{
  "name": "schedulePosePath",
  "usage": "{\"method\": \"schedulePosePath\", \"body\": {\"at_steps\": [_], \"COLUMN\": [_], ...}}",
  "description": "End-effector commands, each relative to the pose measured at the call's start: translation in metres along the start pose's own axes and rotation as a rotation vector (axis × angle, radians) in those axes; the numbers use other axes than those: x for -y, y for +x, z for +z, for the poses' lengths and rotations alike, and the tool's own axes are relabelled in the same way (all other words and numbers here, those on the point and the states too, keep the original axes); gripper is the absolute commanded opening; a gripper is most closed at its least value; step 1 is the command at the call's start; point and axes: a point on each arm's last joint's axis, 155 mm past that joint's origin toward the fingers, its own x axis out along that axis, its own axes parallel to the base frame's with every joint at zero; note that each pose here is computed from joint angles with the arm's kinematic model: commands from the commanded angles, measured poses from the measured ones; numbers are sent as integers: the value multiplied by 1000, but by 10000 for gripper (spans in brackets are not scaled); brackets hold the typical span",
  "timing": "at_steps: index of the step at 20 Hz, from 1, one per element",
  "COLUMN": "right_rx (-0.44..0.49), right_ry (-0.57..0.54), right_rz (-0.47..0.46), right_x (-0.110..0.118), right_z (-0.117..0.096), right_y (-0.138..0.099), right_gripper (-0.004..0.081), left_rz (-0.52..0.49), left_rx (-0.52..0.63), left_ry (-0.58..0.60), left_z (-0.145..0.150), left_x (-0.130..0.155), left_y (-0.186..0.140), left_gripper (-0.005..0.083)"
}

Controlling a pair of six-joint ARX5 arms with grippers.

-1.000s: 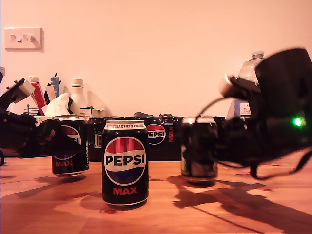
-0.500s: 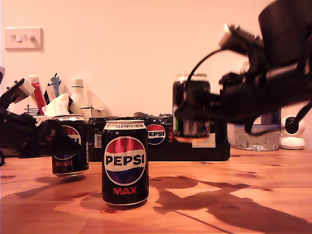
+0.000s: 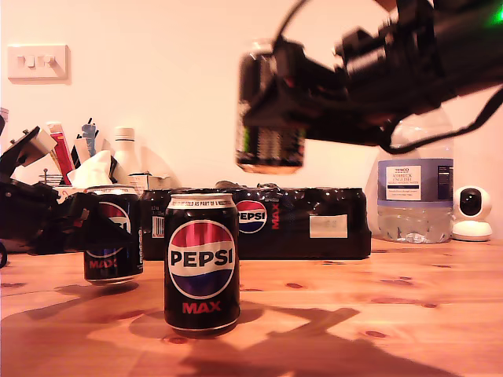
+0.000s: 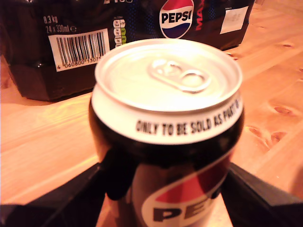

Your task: Stack up the Pepsi cans on top of each other

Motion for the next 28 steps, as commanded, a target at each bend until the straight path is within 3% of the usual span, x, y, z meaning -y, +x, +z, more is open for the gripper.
{"method": "schedulePosePath", "body": {"at_steps": [1, 5, 19, 28], "right_rx": [88, 88, 74, 57], "right_ry": [-9, -11, 16, 24], "right_rz": [34, 73, 99, 119], "right_x": [-14, -29, -35, -43], "right_z": [30, 30, 46, 37], "right_y": [-3, -3, 10, 25], "right_gripper": [575, 575, 575, 575], "left_rz": [-6, -7, -7, -7], "left_rx": [61, 61, 62, 62], "left_ry": [43, 43, 43, 44], "left_z": [25, 25, 25, 25], "left_x": [3, 3, 3, 3], "left_y": [-2, -2, -2, -2], "left_gripper": [417, 417, 417, 417]}}
